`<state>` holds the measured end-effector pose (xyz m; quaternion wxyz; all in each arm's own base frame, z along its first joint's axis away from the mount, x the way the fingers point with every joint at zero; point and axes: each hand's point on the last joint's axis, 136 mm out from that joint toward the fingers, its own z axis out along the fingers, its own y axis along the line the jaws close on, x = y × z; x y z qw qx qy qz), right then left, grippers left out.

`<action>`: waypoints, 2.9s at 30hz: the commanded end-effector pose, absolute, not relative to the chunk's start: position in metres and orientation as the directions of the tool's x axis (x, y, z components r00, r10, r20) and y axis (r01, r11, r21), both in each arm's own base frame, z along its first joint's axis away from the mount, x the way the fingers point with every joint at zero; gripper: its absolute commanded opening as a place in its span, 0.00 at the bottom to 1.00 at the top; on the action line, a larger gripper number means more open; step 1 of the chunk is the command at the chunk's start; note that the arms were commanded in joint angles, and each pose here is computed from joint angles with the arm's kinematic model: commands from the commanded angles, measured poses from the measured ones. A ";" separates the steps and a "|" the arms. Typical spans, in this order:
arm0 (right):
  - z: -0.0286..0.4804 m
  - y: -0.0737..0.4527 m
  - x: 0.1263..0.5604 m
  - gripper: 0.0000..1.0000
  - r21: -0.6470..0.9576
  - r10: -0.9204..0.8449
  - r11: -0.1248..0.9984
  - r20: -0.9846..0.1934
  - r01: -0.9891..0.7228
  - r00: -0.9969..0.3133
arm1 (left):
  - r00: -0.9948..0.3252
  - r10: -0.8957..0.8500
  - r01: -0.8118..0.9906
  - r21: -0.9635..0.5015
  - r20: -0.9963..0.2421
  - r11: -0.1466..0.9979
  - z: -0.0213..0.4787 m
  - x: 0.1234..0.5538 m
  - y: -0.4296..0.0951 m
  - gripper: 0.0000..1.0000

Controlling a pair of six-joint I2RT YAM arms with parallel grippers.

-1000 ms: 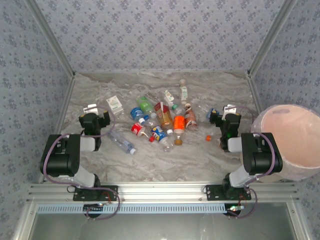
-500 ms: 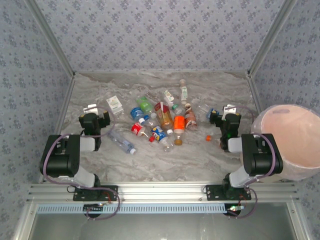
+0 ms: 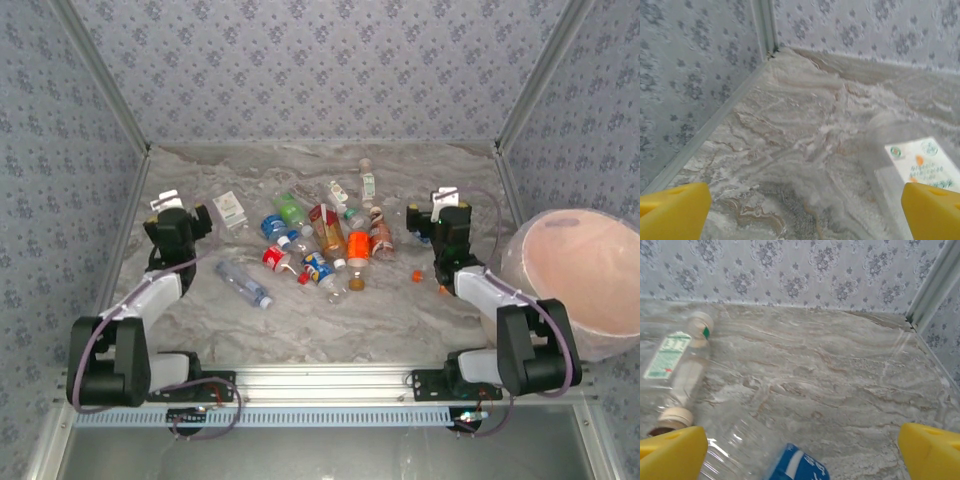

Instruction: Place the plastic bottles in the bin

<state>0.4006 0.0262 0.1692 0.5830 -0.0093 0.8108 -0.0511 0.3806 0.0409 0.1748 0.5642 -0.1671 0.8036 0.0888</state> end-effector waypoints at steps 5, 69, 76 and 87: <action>0.178 0.039 0.396 1.00 0.087 0.116 0.992 -0.887 0.087 -0.447 | -0.450 -0.465 -0.554 -0.170 -0.762 0.815 0.161 0.330 0.013 0.98; 0.243 0.225 0.333 1.00 0.388 0.070 0.775 -0.837 -0.499 -0.543 | -0.546 -0.530 0.024 -0.645 -0.649 0.764 0.252 0.375 -0.139 0.52; 0.290 0.286 0.296 1.00 0.466 0.056 0.490 -0.860 -0.737 -0.507 | -0.540 -0.425 0.419 -0.670 -0.727 0.613 0.326 0.377 -0.209 0.52; 0.304 0.330 0.308 1.00 0.506 0.062 0.453 -0.839 -0.733 -0.541 | -0.562 -0.340 0.621 -0.656 -0.754 0.429 0.357 0.359 -0.276 0.53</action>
